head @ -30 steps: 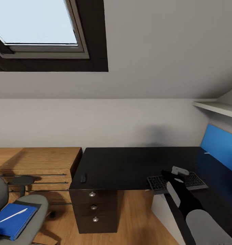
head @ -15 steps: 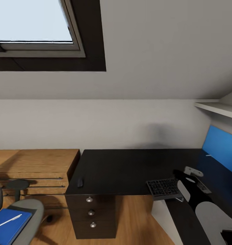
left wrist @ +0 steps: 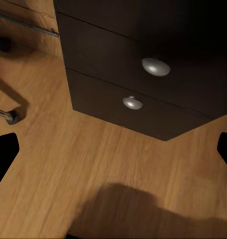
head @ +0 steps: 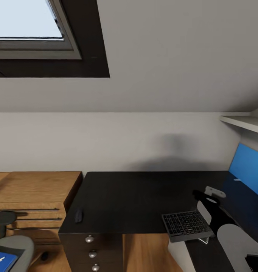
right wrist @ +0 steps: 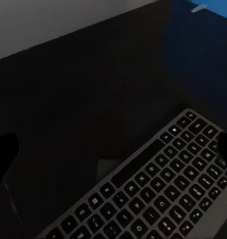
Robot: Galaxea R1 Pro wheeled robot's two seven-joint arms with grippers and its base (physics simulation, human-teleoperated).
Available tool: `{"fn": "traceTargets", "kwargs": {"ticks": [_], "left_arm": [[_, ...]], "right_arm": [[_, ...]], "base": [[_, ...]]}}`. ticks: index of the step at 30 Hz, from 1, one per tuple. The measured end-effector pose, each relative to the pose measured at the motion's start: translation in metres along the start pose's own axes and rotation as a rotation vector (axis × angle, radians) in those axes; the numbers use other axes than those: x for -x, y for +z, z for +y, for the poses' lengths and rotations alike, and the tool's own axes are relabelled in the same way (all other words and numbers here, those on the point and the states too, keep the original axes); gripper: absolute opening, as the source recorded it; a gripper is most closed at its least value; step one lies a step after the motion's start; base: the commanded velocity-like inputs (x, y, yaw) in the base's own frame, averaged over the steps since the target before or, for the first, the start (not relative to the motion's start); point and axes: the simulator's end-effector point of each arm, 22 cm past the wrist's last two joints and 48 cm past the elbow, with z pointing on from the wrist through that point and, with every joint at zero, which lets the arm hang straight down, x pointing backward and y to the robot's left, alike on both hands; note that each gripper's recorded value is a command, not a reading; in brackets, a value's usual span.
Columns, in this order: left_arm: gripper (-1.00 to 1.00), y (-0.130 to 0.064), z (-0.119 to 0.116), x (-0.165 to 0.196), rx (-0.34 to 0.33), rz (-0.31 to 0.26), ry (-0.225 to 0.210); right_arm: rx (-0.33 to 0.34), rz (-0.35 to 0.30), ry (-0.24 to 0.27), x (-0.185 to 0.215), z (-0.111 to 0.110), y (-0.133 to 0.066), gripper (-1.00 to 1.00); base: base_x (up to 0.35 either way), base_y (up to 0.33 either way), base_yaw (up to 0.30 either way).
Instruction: In the bedroom, organize the workspace by keeping the computer under the desk, ensuring the monitor is on the desk, placing the keyboard on the desk next to the monitor, placing the mouse on the desk next to the keyboard, moving the folder from the swivel chair onto the desk next to the mouse, stacking the notebook on top of the folder with the pen on top of the notebook, and positioning the swivel chair next to the desk.
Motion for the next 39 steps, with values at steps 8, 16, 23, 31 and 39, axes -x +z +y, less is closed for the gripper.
{"fn": "traceTargets", "kwargs": {"ticks": [8,16,23,31,39], "left_arm": [[1.00,0.000,-0.003,-0.002,-0.004,0.003,-0.002],[1.00,0.000,-0.005,-0.002,-0.006,0.006,-0.002],[1.00,0.002,-0.007,0.001,-0.010,-0.003,-0.004],[1.00,0.008,-0.007,0.000,-0.007,-0.005,-0.005],[1.00,0.014,-0.009,-0.002,-0.012,-0.005,-0.004]], "right_arm": [[-0.002,0.017,-0.014,-0.004,-0.001,0.000,1.00],[0.003,0.012,-0.022,-0.002,0.003,0.000,1.00],[0.002,0.013,-0.021,-0.003,0.003,0.001,1.00],[0.003,0.015,-0.019,-0.007,0.005,0.006,1.00],[0.003,0.019,-0.017,-0.012,0.006,0.011,1.00]], "base": [[0.237,-0.244,0.000],[0.047,-0.051,0.000],[0.001,-0.001,0.000],[0.000,0.000,0.000],[0.000,0.000,0.000]]}}
